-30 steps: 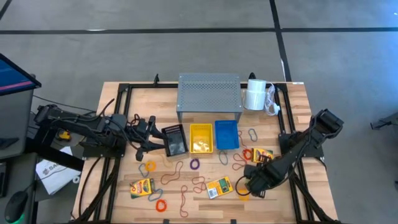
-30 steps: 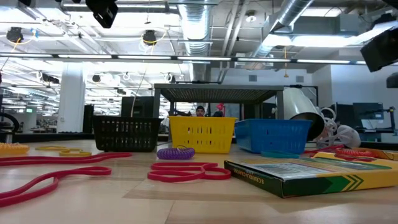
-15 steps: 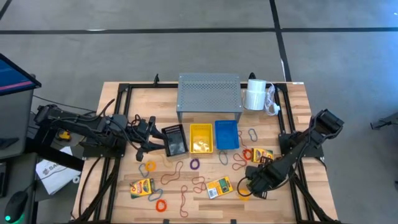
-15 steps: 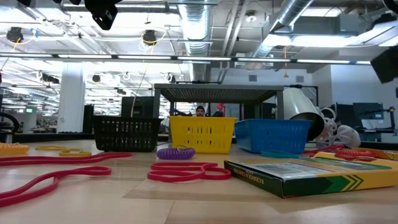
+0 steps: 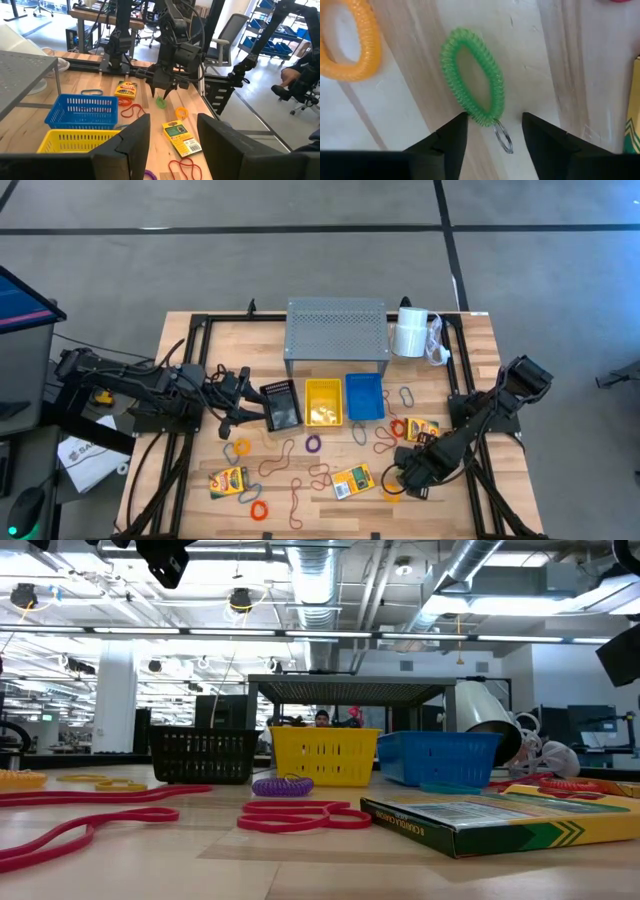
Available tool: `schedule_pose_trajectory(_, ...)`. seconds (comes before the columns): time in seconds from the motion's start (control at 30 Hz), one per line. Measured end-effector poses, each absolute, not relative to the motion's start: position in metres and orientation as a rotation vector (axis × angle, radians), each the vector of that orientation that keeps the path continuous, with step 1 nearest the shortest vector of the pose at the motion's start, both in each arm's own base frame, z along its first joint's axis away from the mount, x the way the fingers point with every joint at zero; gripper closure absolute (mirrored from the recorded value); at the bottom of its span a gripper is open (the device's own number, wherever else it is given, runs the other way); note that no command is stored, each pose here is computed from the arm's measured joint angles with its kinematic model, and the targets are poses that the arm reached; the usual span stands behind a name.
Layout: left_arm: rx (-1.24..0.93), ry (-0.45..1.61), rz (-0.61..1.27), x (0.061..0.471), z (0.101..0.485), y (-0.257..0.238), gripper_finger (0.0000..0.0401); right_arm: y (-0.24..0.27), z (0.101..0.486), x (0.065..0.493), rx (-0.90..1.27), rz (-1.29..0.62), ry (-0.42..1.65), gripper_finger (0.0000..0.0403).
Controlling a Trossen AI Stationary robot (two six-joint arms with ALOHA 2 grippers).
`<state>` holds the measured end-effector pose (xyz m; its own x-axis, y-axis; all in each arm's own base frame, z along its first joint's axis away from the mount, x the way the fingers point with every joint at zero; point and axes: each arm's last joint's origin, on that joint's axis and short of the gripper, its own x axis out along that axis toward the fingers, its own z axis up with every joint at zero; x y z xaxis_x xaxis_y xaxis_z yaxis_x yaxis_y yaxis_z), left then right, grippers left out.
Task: Pick & Place Office Desk Supplies
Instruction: Put the green spring keychain into the blue basket
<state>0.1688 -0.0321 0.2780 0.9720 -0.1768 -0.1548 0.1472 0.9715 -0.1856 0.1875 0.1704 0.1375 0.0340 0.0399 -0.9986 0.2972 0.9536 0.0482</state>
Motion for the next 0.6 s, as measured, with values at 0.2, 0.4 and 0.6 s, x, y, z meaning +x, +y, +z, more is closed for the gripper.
schedule_pose_trajectory(0.2,-0.172,0.171,-0.164,0.1688,0.2781,-0.0321,0.0242,0.1721,0.1376,0.1880,0.284,-0.182,1.531,0.0308)
schedule_pose_trajectory(0.4,-0.171,0.173,-0.164,0.1688,0.2778,-0.0321,0.0242,0.1746,0.1381,0.1902,0.308,-0.155,1.516,0.0393)
schedule_pose_trajectory(0.6,-0.171,0.175,-0.164,0.1687,0.2777,-0.0321,0.0242,0.1779,0.1386,0.1932,0.350,-0.125,1.499,0.0399)
